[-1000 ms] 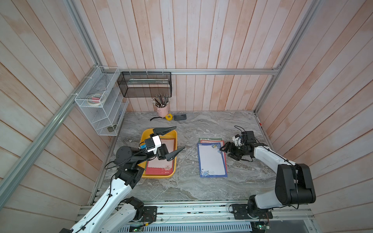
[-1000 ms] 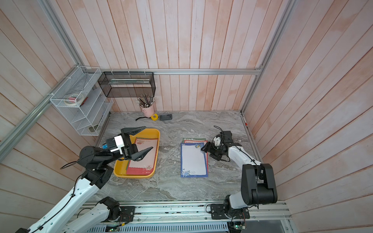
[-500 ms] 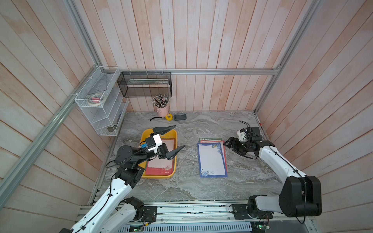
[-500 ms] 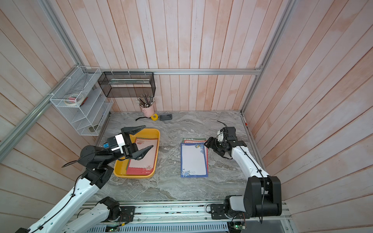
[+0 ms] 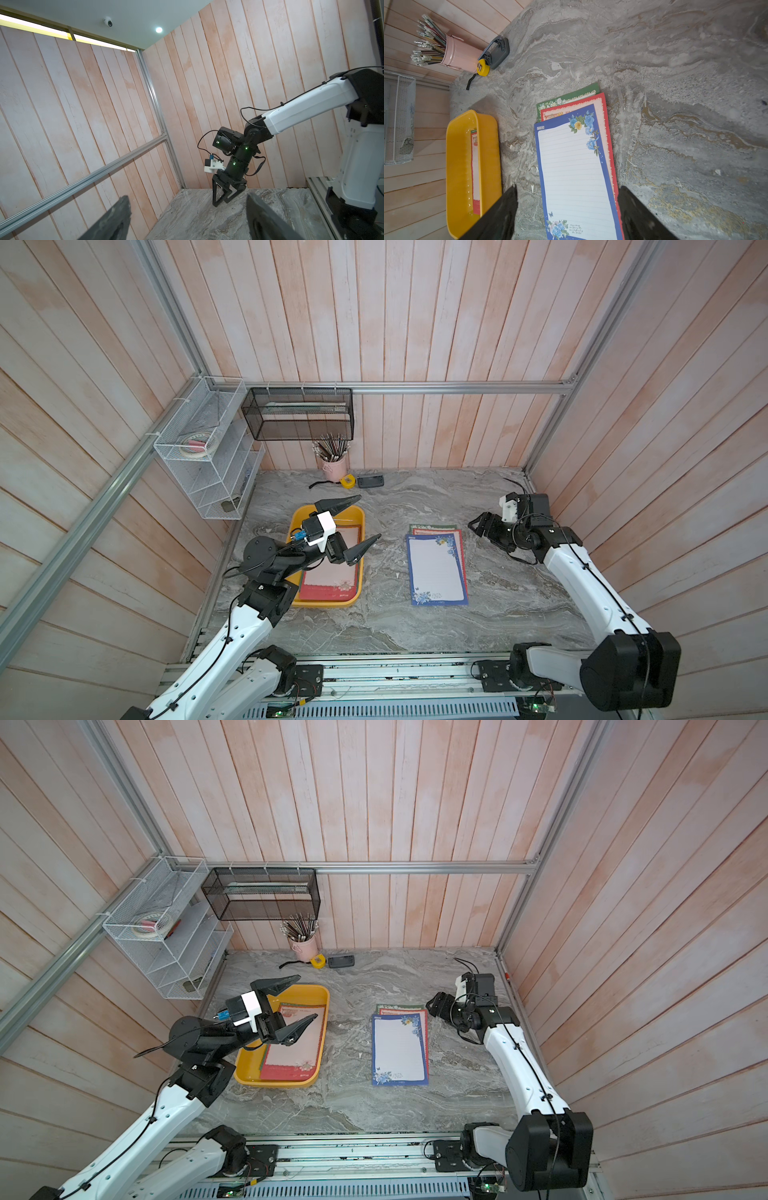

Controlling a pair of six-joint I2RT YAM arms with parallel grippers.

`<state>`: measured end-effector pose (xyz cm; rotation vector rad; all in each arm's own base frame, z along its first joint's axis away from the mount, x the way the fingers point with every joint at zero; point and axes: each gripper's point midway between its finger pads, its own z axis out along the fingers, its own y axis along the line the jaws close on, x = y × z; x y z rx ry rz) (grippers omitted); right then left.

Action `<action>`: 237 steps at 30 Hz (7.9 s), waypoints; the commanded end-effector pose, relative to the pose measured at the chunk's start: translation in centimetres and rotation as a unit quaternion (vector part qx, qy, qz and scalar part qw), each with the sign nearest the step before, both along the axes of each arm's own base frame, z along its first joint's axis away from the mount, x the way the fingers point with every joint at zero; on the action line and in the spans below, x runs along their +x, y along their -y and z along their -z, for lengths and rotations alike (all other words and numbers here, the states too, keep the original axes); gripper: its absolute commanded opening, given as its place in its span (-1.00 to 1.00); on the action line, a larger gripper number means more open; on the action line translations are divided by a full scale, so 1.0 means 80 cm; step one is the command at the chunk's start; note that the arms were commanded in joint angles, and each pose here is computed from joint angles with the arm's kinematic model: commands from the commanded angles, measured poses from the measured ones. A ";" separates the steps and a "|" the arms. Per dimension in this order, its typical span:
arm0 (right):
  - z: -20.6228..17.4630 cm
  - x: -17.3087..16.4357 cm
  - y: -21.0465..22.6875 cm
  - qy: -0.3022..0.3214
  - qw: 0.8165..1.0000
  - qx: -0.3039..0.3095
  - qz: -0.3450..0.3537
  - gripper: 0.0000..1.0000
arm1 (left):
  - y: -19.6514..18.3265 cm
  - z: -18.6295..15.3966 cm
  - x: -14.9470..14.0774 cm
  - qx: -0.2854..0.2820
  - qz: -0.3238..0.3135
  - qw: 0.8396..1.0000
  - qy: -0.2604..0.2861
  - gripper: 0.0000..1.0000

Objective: Take out the stationery paper from the storage box
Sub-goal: Pick up the stationery paper from the storage box.

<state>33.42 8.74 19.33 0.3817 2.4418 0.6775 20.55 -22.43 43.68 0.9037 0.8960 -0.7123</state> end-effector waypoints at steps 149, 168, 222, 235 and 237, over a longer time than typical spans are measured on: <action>0.093 -0.054 -0.427 -0.029 0.949 0.109 -0.294 -0.04 | -0.227 0.487 0.234 0.178 -0.375 0.547 -0.727 0.01; 0.112 -0.047 -0.422 -0.038 0.956 0.092 -0.277 -0.04 | -0.214 0.475 0.235 0.172 -0.358 0.563 -0.724 -0.15; 0.132 -0.024 -0.431 -0.048 0.957 0.124 -0.259 -0.65 | -0.184 0.465 0.210 0.099 -0.284 0.578 -0.759 -0.26; 0.134 -0.025 -0.433 -0.049 0.956 0.128 -0.261 -0.65 | -0.194 0.504 0.204 0.115 -0.298 0.539 -0.780 -0.26; 0.135 -0.025 -0.433 -0.051 0.955 0.128 -0.261 -0.66 | -0.194 0.506 0.202 0.117 -0.298 0.537 -0.781 -0.25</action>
